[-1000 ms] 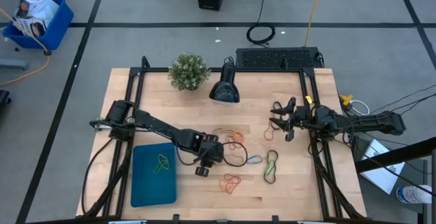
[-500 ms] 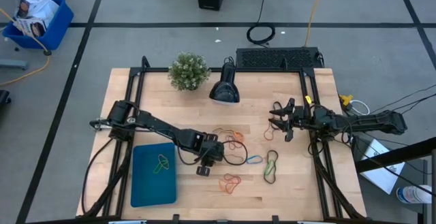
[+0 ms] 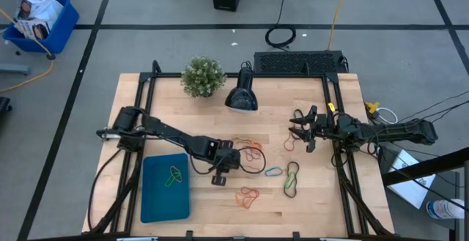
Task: Pick and place rubber bands into bin
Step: Put the bottom white rubber band into the blue bin
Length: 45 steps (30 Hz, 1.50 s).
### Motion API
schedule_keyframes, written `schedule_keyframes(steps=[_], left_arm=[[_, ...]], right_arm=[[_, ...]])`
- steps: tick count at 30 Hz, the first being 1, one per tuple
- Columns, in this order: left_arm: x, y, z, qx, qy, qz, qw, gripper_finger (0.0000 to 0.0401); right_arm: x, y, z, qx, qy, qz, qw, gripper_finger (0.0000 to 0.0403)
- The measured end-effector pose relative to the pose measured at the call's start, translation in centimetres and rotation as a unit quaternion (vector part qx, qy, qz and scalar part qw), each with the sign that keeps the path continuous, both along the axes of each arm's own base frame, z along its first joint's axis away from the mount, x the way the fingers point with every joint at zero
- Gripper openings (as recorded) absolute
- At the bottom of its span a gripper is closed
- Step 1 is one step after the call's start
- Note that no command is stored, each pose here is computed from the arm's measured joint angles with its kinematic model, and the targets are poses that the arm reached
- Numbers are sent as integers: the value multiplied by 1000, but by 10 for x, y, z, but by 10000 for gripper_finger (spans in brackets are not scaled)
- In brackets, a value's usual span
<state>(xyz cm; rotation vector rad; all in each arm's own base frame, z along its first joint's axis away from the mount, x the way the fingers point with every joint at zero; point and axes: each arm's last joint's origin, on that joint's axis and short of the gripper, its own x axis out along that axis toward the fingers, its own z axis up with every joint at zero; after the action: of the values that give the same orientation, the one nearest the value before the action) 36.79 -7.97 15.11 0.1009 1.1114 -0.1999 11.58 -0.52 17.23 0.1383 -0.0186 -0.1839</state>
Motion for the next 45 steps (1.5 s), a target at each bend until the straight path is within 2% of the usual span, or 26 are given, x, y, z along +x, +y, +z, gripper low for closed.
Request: schedule_keyframes(steps=[4, 9, 15, 20, 28, 38, 45], left_arm=[[-12, 4, 29, -1, -5, 3, 1000, 9], [-39, 11, 76, 8, -20, 17, 1000, 6], [-86, 20, 123, -2, -7, 86, 996, 9], [-126, 23, 146, -24, 34, 152, 988, 9], [-170, 21, 160, -47, 109, 241, 963, 10], [-185, 6, 159, -67, 148, 310, 937, 11], [-193, -5, 142, -54, 176, 326, 927, 9]], right_arm=[[0, 0, 0, 0, -1, 0, 1000, 164], [0, 0, 0, 0, 0, 0, 1000, 164], [0, 0, 0, 0, 0, 0, 1000, 164], [0, 0, 0, -1, 0, 0, 1000, 164], [0, 0, 0, -2, 1, 0, 1000, 164], [0, 0, 0, -17, 4, 0, 1000, 164], [0, 0, -2, -17, 13, 0, 1000, 164]])
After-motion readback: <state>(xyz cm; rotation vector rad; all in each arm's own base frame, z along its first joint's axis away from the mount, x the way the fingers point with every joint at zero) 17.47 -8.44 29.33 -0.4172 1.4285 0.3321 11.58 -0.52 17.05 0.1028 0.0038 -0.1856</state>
